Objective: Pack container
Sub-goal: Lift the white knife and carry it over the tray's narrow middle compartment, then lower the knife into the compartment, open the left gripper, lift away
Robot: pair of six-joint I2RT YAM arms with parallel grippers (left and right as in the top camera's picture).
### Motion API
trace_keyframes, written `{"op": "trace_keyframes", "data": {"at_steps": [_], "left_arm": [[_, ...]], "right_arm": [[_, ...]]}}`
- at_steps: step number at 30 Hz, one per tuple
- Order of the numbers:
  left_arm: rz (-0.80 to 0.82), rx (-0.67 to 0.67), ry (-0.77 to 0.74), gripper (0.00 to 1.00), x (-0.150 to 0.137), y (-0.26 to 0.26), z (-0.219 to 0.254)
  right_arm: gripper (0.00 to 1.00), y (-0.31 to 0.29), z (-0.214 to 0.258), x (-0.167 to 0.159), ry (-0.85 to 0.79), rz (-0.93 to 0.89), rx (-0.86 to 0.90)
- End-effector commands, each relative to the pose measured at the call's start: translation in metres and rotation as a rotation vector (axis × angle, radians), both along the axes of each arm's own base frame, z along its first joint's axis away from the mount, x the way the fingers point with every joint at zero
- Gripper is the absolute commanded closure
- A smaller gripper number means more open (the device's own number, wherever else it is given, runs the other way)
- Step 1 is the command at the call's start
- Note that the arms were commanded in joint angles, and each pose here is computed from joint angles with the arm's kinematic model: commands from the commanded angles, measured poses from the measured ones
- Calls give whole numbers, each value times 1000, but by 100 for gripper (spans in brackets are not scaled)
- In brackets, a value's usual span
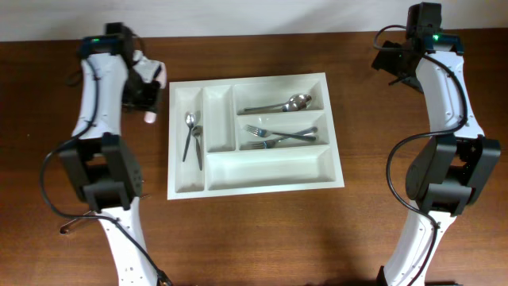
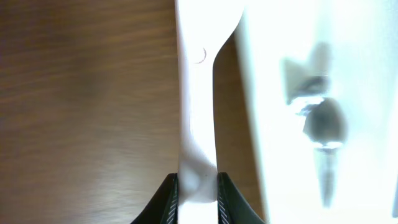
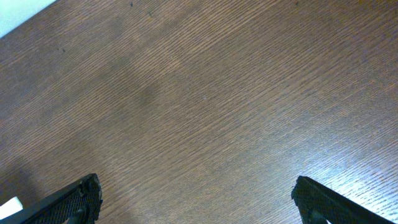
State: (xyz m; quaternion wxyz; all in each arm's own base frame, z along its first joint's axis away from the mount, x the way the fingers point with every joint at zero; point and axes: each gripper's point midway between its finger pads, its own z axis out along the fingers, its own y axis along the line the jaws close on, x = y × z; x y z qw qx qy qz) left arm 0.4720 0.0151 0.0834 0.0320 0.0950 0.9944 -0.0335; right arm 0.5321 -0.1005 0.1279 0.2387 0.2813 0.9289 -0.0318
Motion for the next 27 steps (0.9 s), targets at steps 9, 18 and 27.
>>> {"op": "trace_keyframes", "data": {"at_steps": [9, 18, 27], "left_arm": [[167, -27, 59, 98, -14, -80, 9], [236, -2, 163, 98, -44, -117, 10], [186, -3, 130, 98, -49, -165, 9]], "right_arm": [[1, -1, -1, 3, -3, -3, -1], [1, -1, -1, 3, -3, -3, -1], [1, -1, -1, 3, -3, -3, -1]]}}
